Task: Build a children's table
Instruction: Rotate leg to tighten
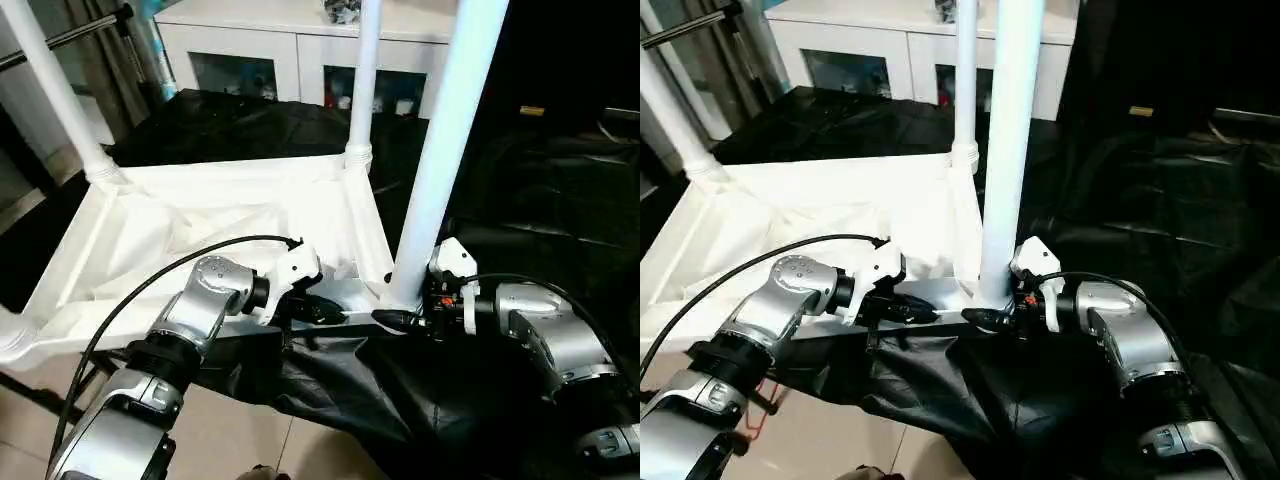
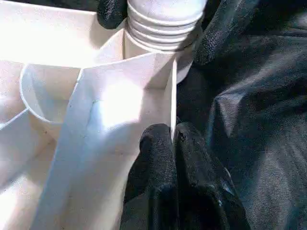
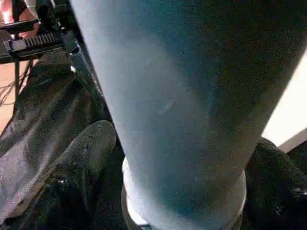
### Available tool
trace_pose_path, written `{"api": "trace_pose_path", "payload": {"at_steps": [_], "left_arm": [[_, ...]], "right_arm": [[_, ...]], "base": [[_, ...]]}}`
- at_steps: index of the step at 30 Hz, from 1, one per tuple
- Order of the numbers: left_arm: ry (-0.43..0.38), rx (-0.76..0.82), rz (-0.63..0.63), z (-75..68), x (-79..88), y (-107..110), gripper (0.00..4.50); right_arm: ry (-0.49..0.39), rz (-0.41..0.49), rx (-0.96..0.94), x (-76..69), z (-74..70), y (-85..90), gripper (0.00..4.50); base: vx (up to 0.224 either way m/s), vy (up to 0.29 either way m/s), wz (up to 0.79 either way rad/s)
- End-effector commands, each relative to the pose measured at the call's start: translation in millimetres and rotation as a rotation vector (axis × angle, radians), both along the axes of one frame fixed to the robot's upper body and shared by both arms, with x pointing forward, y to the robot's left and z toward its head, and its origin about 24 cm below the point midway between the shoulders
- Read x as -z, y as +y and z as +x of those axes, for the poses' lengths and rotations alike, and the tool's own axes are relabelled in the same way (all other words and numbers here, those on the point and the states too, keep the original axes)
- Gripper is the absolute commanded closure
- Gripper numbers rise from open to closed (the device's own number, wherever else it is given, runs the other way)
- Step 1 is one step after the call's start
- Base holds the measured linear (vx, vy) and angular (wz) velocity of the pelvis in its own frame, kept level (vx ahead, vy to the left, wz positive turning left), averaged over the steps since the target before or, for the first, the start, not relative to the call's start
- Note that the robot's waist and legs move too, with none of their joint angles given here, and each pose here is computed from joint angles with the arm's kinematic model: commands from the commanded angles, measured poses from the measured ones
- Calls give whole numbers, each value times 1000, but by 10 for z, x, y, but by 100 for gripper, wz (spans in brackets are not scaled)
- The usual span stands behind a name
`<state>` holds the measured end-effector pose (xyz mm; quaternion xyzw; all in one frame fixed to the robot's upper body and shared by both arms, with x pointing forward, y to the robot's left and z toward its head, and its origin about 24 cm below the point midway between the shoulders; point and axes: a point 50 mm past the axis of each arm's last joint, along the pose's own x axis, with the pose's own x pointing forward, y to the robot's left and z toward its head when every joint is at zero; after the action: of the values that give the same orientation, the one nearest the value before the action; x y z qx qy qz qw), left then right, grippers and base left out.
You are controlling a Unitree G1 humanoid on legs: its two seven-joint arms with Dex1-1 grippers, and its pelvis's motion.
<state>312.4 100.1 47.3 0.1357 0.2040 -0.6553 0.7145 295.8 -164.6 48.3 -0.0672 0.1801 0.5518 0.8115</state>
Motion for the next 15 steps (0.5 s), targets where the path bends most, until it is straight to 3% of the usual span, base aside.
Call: {"api": "trace_pose_path", "payload": {"at_steps": [1, 8, 15], "left_arm": [[-14, 95, -39, -54, -75, -199, 450], [-16, 102, -39, -71, -88, -177, 450], [-20, 78, -53, -86, -88, -186, 450]], "right_arm": [[35, 0, -68, 49, -57, 147, 65], [57, 11, -75, 23, -81, 138, 5], [22, -7, -58, 35, -77, 165, 2]], "base": [[0, 0, 0], [0, 0, 0], [0, 0, 0]]}}
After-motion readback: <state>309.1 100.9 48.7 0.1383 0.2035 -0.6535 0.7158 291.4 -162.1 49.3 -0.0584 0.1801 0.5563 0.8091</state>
